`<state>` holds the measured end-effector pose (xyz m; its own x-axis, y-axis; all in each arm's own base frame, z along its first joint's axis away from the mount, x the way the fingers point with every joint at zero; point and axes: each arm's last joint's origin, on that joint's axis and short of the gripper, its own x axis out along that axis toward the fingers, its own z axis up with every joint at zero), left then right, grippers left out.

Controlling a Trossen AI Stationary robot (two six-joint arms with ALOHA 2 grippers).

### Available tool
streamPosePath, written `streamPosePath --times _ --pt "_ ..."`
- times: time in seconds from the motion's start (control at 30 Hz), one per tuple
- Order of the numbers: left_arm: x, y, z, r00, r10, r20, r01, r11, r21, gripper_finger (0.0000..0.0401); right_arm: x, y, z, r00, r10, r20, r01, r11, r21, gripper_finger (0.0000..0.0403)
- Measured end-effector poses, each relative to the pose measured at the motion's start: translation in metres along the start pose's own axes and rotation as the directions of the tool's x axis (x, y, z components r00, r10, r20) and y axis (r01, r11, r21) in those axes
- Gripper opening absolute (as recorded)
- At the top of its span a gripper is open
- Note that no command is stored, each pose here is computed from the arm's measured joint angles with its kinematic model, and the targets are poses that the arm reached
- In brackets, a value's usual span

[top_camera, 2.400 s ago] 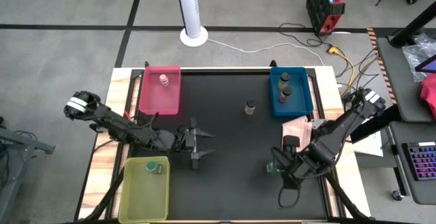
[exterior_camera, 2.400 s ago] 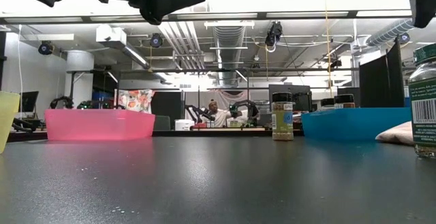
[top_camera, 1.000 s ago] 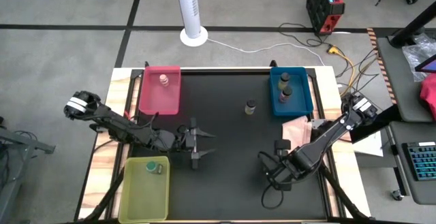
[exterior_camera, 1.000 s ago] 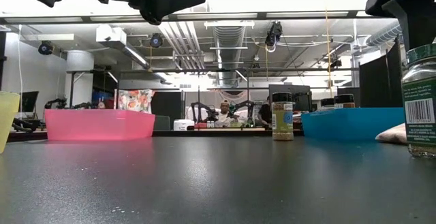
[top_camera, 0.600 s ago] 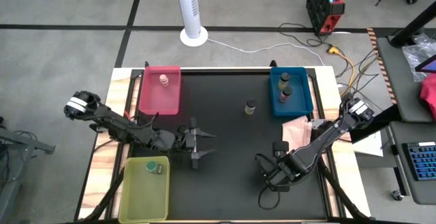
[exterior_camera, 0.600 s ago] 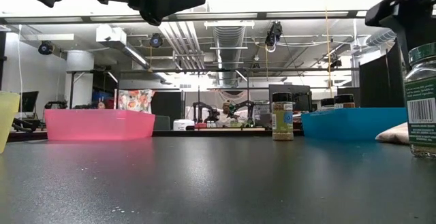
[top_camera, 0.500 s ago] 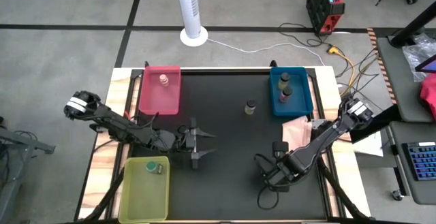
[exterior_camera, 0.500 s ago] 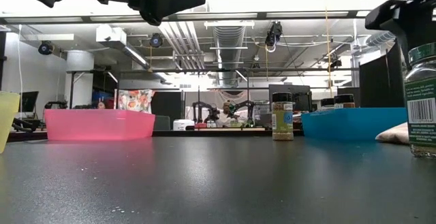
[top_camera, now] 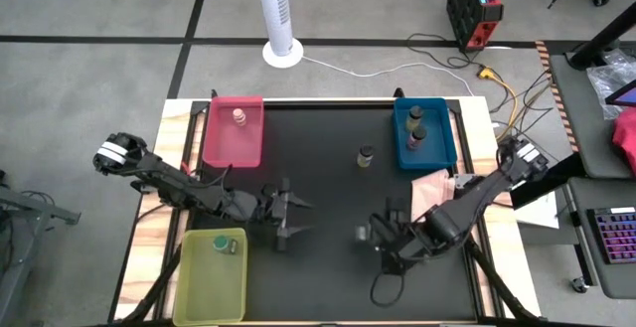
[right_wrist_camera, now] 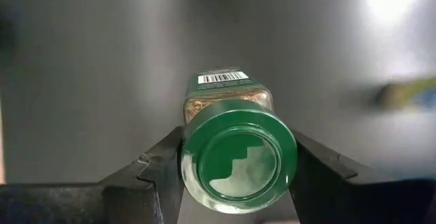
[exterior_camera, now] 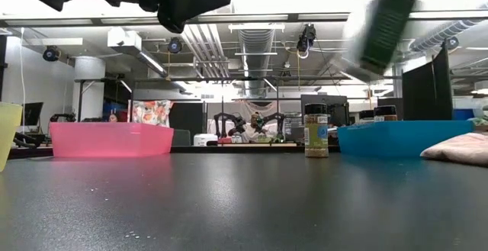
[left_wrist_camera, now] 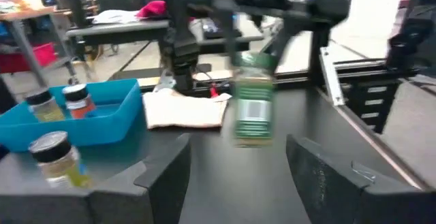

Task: Sort spices by type
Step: Put the green seasoning into the yellow bin

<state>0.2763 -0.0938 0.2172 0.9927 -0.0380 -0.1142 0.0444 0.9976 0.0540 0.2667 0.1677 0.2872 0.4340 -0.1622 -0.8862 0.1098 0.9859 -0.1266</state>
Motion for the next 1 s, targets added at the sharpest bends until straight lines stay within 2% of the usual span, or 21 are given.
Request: streamPosePath --times 0.13,0.4,0.53,0.7,1.0 --pt "0.0 -0.001 0.0 1.0 -0.012 0.003 0.012 1.0 0.0 0.0251 -0.003 -0.008 0.016 0.988 -0.097 0.124 0.102 0.994 -0.041 0.0196" --pt "0.001 0.002 -0.001 0.999 0.035 -0.007 -0.035 0.999 0.028 0.0307 0.013 -0.023 0.05 0.951 -0.122 0.285 0.165 0.977 -0.133 0.0196" --pt "0.002 0.006 -0.002 0.998 0.066 -0.009 -0.065 0.998 0.02 0.0313 0.019 -0.028 0.061 0.938 -0.118 0.325 0.185 0.965 -0.183 0.0196" --pt "0.002 0.011 -0.005 0.98 0.192 -0.046 -0.189 0.981 0.05 0.0313 0.024 -0.031 0.067 0.937 -0.1 0.336 0.176 0.963 -0.202 0.0196" --pt "0.002 0.01 -0.01 0.987 0.135 -0.09 -0.126 0.987 0.099 0.0313 0.024 -0.031 0.069 0.932 -0.093 0.352 0.167 0.968 -0.188 0.0196"
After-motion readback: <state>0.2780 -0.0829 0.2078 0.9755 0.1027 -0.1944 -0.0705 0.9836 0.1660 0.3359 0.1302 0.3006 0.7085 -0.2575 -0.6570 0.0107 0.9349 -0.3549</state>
